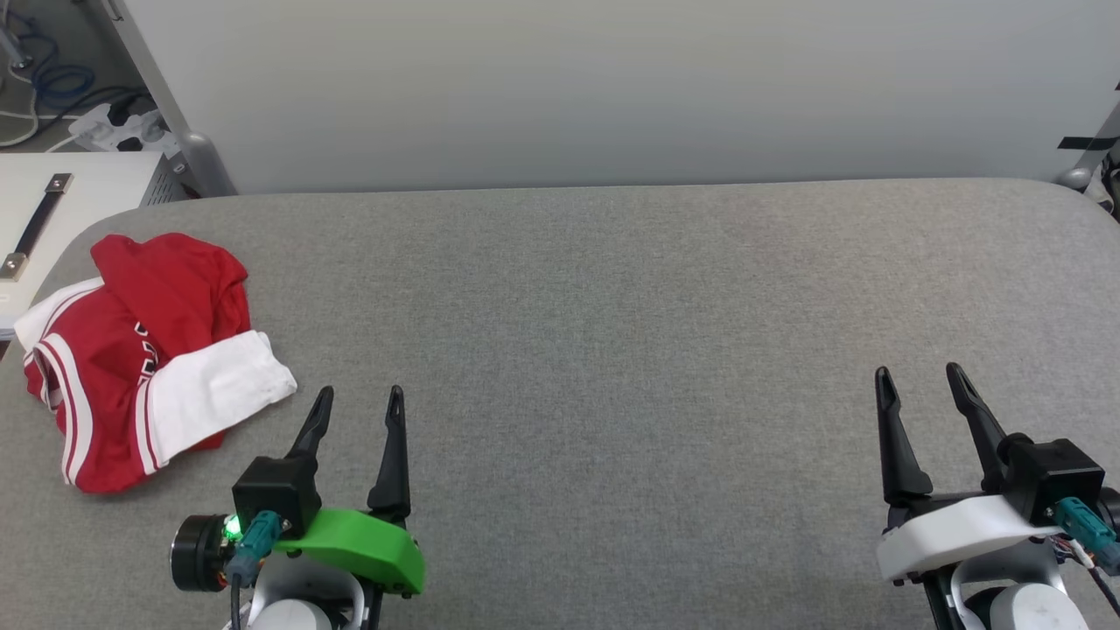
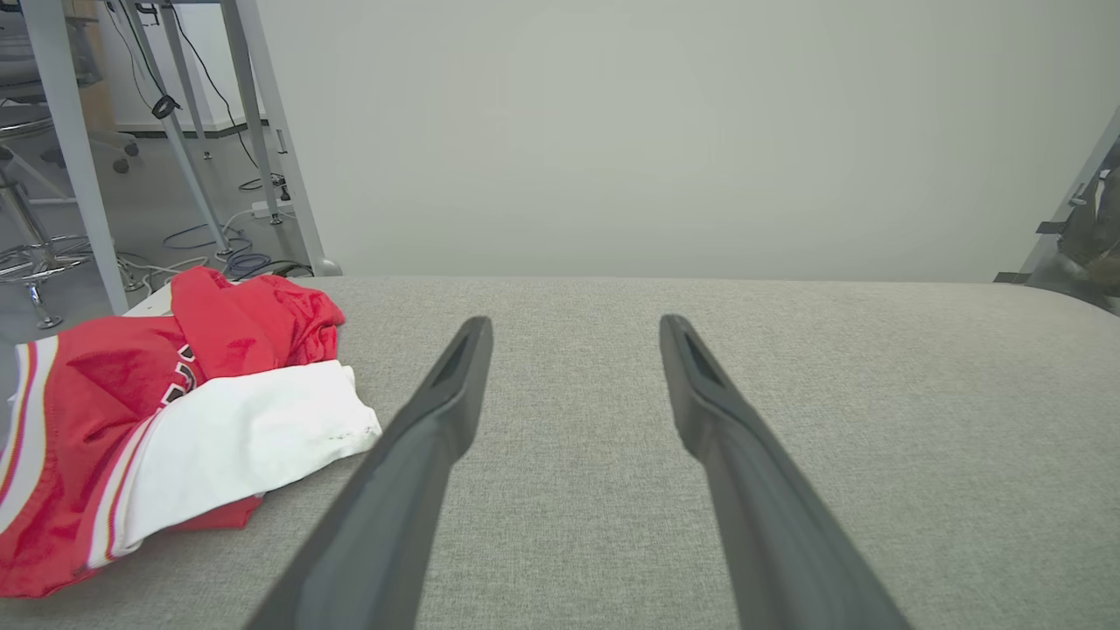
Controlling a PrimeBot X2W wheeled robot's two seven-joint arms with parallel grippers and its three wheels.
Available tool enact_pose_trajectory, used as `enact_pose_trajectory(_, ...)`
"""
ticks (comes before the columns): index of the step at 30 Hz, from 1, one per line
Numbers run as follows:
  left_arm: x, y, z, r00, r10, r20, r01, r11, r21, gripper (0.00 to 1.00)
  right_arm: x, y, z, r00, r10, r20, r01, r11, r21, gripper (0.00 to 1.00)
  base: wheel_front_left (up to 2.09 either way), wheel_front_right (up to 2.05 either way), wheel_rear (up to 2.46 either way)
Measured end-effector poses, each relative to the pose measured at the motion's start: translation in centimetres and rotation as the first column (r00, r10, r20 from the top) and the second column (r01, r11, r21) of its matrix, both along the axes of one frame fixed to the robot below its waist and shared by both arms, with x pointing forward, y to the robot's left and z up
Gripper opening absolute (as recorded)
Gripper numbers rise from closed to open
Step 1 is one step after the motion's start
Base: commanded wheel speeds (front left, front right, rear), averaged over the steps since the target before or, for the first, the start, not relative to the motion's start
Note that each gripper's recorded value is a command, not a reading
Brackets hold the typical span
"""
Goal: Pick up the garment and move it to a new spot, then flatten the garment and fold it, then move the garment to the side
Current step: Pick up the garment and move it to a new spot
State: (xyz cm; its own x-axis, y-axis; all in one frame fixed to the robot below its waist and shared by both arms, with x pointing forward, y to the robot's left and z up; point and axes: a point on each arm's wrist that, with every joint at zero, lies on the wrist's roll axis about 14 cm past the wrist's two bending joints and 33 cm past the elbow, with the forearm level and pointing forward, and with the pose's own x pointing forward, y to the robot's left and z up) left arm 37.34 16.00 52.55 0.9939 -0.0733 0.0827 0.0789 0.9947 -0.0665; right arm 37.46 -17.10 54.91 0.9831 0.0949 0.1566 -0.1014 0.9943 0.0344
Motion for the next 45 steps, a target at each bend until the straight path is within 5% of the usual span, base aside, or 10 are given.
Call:
enact_pose_trajectory(15, -0.6, 0.8, 0.0, 1.0, 0.018, 0.017, -0.018, 0.999, -0.027, 1.0, 0.6, 1.2, 0.3, 0.999, 0.037, 0.027, -0.038, 0.999, 0.024, 1.0, 0.0, 0.0, 0.0)
enact_pose_trajectory(24, -2.2, 3.6, 0.2, 0.994, 0.101, 0.031, -0.1, 0.994, -0.034, 1.0, 1.6, 5.7, 0.2, 0.986, 0.166, 0.035, -0.167, 0.985, 0.041, 1.0, 0.0, 0.0, 0.0)
enact_pose_trajectory(45, -9.7, 11.9, 0.1, 0.922, 0.383, 0.056, -0.38, 0.923, -0.059, 1.0, 2.1, 18.4, 0.1, 0.863, 0.501, 0.06, -0.505, 0.859, 0.081, 1.0, 0.0, 0.0, 0.0)
